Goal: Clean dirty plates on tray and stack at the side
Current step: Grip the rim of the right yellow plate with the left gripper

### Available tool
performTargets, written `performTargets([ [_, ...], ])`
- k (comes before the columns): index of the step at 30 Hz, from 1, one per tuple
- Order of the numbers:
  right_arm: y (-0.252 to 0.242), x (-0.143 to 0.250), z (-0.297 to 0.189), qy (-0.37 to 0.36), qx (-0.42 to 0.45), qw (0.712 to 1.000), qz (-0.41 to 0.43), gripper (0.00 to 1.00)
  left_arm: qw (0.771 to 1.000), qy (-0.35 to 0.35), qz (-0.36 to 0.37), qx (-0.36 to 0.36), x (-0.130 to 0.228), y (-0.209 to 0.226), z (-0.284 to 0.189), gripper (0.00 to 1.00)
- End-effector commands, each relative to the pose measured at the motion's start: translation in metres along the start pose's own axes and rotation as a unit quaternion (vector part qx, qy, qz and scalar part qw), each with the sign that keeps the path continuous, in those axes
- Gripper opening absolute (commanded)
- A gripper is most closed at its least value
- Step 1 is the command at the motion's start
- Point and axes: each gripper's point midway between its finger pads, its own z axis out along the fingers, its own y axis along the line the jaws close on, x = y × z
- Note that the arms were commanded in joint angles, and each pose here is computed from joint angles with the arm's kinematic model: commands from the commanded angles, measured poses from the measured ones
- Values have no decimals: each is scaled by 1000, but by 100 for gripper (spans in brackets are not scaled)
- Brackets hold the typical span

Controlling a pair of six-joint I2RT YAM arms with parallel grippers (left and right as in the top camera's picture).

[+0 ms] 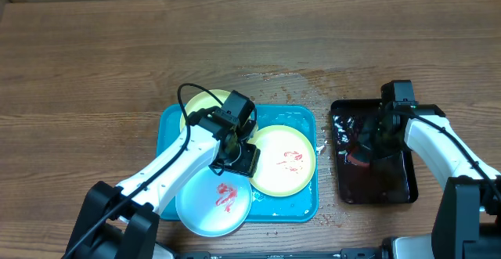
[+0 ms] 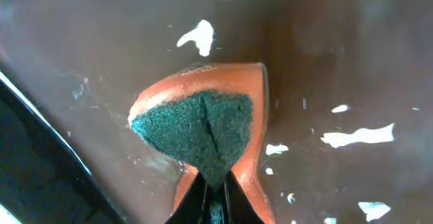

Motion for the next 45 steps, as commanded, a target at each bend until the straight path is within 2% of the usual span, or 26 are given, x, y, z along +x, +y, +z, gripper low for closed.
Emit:
performTargets([
  [1,3,-2,-4,-8,-9,1000,-1,4,1000,-10,-4,12,-2,0,9,64],
  [5,3,-1,-4,-6,-9,1000,-3,4,999,-36,2,15,-15,-2,9,57],
  [8,2,1,-4,-3,-7,1000,-3,4,999,-48,-5,3,-20,3,9,45],
  [11,1,2,-4,-1,-6,1000,-4,4,999,-47,-12,-3,-19,7,10,50],
  [20,1,2,-4,-1,-6,1000,-4,4,999,-45,-22,-9,-9,17,27,48],
  [21,1,2,-4,-1,-6,1000,-4,4,999,-49,-21,-8,-10,17,27,45],
  [22,1,2,-4,-1,-6,1000,-4,4,998,-54,-20,-7,-12,17,27,36],
  [23,1,2,-4,-1,-6,1000,-4,4,998,-58,-19,-6,-15,16,27,16],
  [24,1,2,-4,-1,-6,1000,-4,4,998,-62,-18,-5,-17,15,27,4],
  [25,1,2,-4,0,-6,1000,-4,4,998,-66,-18,-4,-18,15,27,4],
  [26,1,3,-4,1,-5,1000,-3,4,998,-68,-17,-4,-19,15,27,13],
  [27,0,4,-4,3,-4,1000,-3,4,997,-69,-17,-5,-20,15,26,42],
  [31,0,4,-4,4,-4,1000,-3,4,997,-70,-17,-5,-20,15,27,49],
  [34,0,5,-4,6,-3,1000,-3,4,997,-69,-17,-5,-20,15,28,57],
  [38,-2,7,-4,11,0,1000,-2,4,997,-63,-36,-5,-22,17,37,57],
  [40,-2,8,-4,11,0,1000,-2,4,997,-51,-52,-6,-20,19,46,47],
  [41,-2,8,-4,11,0,1000,-2,4,997,-46,-61,-6,-19,19,49,33],
  [44,-2,8,-4,11,0,1000,-2,4,997,-28,-67,1,-14,18,57,7],
  [45,-2,7,-4,11,0,1000,-2,4,997,-28,-67,1,-14,18,57,4],
])
